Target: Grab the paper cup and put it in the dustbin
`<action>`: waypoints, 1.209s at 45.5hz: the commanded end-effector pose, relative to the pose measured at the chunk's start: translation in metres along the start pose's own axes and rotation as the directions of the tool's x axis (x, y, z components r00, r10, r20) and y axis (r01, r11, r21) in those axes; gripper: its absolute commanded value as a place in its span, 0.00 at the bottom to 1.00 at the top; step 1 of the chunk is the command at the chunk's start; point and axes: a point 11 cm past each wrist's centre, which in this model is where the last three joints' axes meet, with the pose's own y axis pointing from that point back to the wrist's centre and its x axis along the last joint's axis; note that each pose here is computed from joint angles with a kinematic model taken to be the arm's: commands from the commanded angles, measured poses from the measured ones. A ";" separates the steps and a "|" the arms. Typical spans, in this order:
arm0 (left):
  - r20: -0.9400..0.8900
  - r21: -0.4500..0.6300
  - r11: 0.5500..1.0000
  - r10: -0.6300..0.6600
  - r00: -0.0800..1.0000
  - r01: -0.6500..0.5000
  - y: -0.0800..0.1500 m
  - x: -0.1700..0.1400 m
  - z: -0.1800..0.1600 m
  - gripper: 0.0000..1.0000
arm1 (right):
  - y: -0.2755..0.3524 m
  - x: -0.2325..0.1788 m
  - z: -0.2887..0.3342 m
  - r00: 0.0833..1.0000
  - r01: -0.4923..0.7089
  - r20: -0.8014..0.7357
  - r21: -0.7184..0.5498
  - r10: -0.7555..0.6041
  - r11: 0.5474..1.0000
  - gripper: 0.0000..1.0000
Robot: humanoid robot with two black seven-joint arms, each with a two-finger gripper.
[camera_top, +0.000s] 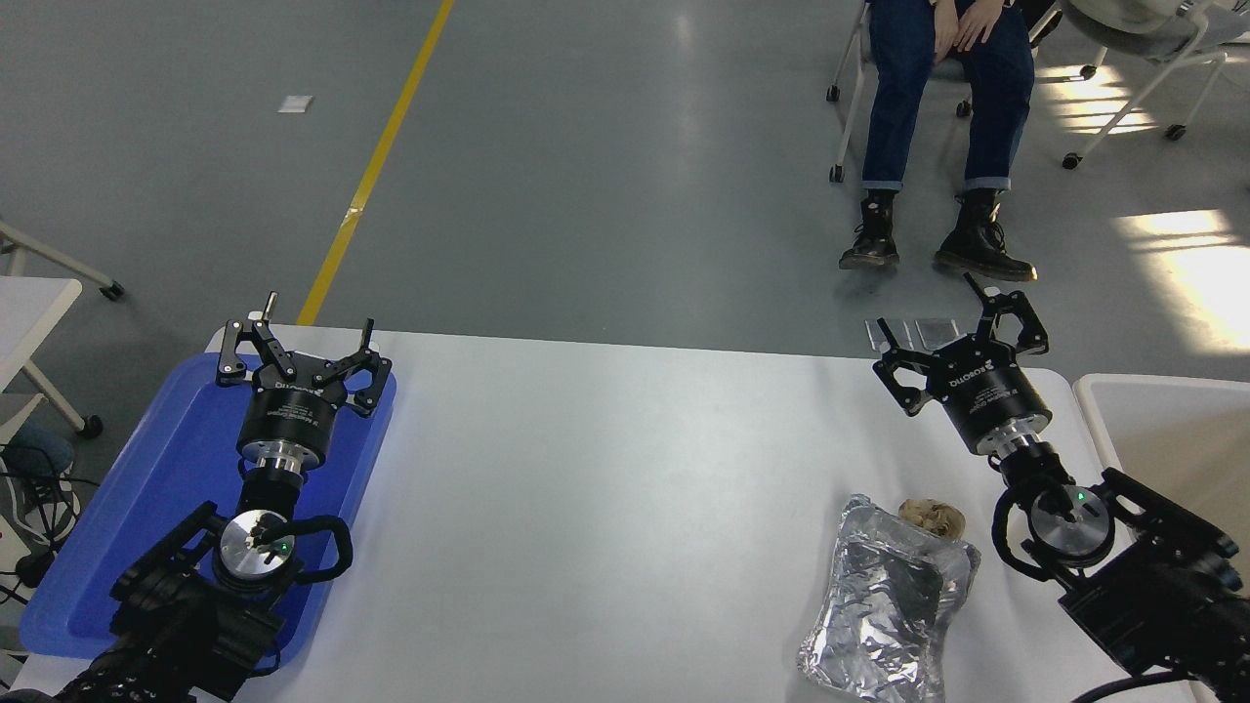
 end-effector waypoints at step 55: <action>-0.001 -0.001 1.000 0.000 1.000 0.000 0.000 0.000 0.000 1.00 | -0.002 -0.013 -0.012 0.996 0.046 -0.071 -0.036 -0.048 0.998 1.00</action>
